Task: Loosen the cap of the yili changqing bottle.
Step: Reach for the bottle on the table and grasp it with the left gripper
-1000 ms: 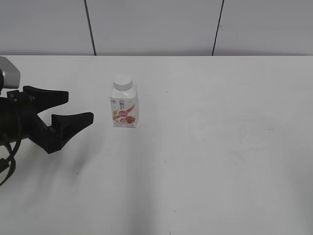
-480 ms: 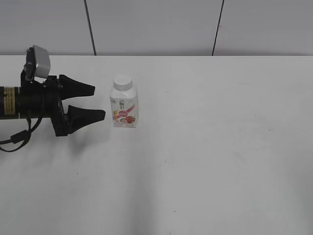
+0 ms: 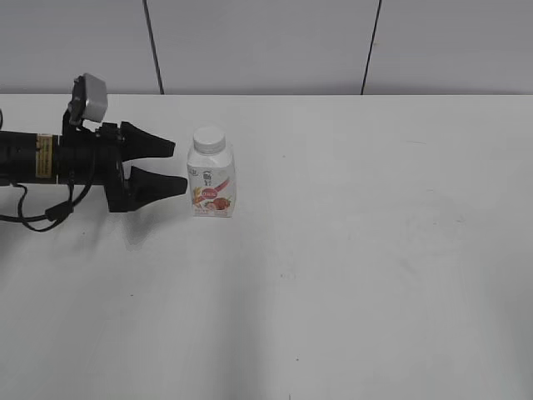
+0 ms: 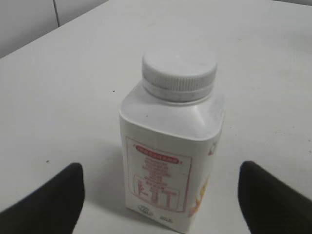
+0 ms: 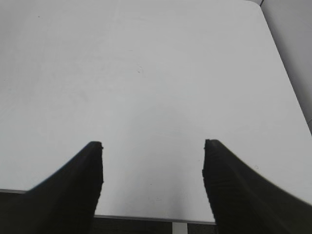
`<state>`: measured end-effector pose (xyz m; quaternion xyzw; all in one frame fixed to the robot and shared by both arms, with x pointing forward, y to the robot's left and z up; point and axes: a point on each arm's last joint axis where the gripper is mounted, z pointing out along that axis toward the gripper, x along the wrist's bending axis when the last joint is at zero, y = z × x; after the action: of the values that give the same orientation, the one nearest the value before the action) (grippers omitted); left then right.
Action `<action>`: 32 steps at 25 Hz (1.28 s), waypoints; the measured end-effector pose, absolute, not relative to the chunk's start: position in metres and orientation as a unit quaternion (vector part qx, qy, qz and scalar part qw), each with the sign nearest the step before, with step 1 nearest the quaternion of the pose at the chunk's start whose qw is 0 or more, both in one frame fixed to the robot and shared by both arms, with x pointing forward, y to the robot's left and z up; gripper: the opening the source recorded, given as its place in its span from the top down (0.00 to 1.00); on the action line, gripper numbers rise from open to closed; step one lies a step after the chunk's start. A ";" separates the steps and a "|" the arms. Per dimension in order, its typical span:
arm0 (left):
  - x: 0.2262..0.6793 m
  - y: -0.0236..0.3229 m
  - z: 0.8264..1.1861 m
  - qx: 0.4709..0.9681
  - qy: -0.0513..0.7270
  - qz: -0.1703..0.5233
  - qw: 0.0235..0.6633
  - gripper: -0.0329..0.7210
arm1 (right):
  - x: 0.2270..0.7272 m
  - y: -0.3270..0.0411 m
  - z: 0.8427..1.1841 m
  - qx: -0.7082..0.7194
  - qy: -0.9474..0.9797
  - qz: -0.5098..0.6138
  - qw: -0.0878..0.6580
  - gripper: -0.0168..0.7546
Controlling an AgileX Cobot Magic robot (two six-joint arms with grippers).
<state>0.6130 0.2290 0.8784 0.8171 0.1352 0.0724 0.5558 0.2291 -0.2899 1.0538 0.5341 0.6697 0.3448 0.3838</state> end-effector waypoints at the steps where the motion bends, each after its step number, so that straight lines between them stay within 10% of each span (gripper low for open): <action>1: 0.616 0.229 0.875 0.817 0.133 0.067 0.557 0.18 | 0.229 -0.290 1.054 0.534 0.670 0.345 0.384 0.31; 32: 0.652 0.174 0.817 0.824 0.047 0.000 0.565 0.24 | 0.229 -0.290 1.054 0.534 0.670 0.345 0.384 0.31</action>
<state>0.6520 0.1743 0.8169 0.8235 0.0470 0.0003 0.5654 0.2291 -0.2899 1.0538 0.5341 0.6697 0.3448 0.3838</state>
